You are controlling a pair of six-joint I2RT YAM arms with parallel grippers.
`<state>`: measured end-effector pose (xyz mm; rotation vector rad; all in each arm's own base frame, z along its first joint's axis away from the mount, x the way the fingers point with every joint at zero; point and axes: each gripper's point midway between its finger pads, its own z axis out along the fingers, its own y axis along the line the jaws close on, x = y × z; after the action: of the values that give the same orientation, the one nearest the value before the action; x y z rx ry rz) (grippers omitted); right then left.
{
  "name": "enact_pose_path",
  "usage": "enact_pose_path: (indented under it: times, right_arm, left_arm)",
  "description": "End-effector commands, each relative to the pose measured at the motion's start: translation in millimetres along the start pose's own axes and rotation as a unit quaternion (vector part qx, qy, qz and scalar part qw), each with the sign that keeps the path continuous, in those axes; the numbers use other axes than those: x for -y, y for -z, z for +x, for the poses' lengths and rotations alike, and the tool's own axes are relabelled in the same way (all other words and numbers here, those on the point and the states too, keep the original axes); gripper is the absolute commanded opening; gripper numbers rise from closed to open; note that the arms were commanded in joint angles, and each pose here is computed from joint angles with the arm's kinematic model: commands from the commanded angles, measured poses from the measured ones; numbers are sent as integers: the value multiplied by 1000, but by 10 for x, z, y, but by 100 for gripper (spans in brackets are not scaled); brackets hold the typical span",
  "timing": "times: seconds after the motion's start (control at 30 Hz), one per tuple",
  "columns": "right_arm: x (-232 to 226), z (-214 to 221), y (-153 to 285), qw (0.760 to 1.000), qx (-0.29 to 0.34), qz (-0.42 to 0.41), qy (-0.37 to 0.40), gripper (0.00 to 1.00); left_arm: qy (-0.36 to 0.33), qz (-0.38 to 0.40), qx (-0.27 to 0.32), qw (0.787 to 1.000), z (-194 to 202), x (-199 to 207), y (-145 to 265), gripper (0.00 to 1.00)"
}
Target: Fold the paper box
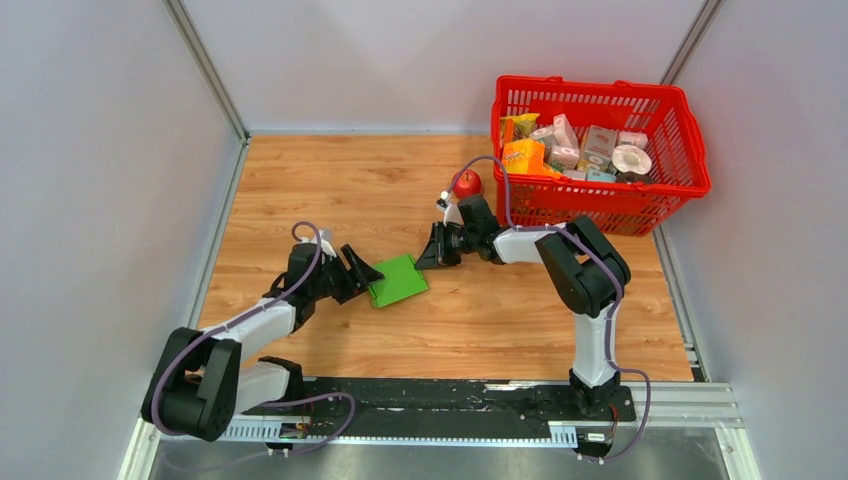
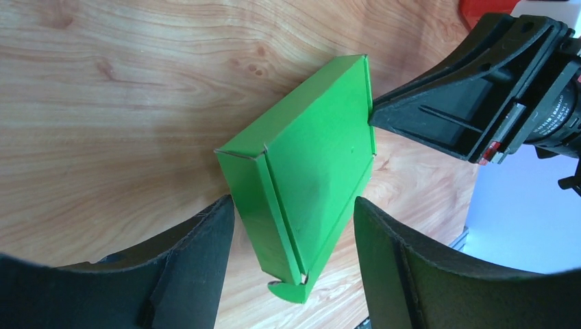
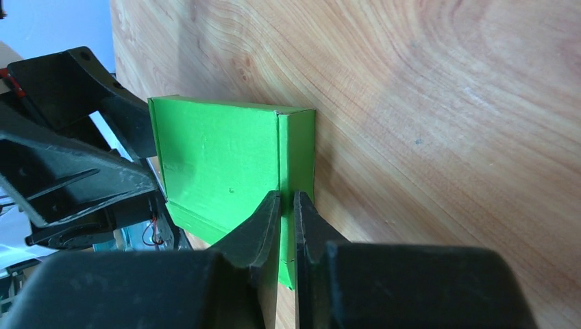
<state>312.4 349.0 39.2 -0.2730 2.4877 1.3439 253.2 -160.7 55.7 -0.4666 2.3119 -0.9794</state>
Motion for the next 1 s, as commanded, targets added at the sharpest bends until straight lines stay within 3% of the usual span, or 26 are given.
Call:
enact_pose_path:
  times: [0.0, 0.23, 0.33, 0.43, 0.57, 0.67, 0.77, 0.87, 0.97]
  right_arm:
    - [290, 104, -47, 999, -8, 34, -29, 11]
    - [292, 108, -48, 999, -7, 33, -30, 11]
    - [260, 88, -16, 999, -2, 33, -25, 17]
    - [201, 39, 100, 999, 10, 50, -4, 28]
    - [187, -44, 393, 989, 43, 132, 59, 59]
    - [-34, -85, 653, 972, 70, 180, 136, 69]
    - [-402, 48, 783, 937, 80, 207, 270, 77]
    - [-794, 481, 670, 870, 80, 225, 432, 79]
    - [-909, 682, 629, 809, 108, 251, 520, 80]
  left_arm:
    - [14, 38, 13, 999, -72, 119, -83, 69]
    - [25, 46, 23, 998, -90, 135, -94, 48]
    - [28, 37, 25, 999, -84, 109, -69, 39]
    - [34, 36, 20, 999, -75, 127, -39, 35]
    - [58, 31, 3, 998, -35, 161, 4, 34]
    - [68, 43, -24, 996, -15, 270, 54, 30]
    - [97, 38, -52, 993, 39, 292, 97, 28]
    - [124, 65, -80, 987, 81, 404, 150, 27]
    - [142, 92, -94, 981, 69, 514, 220, 25]
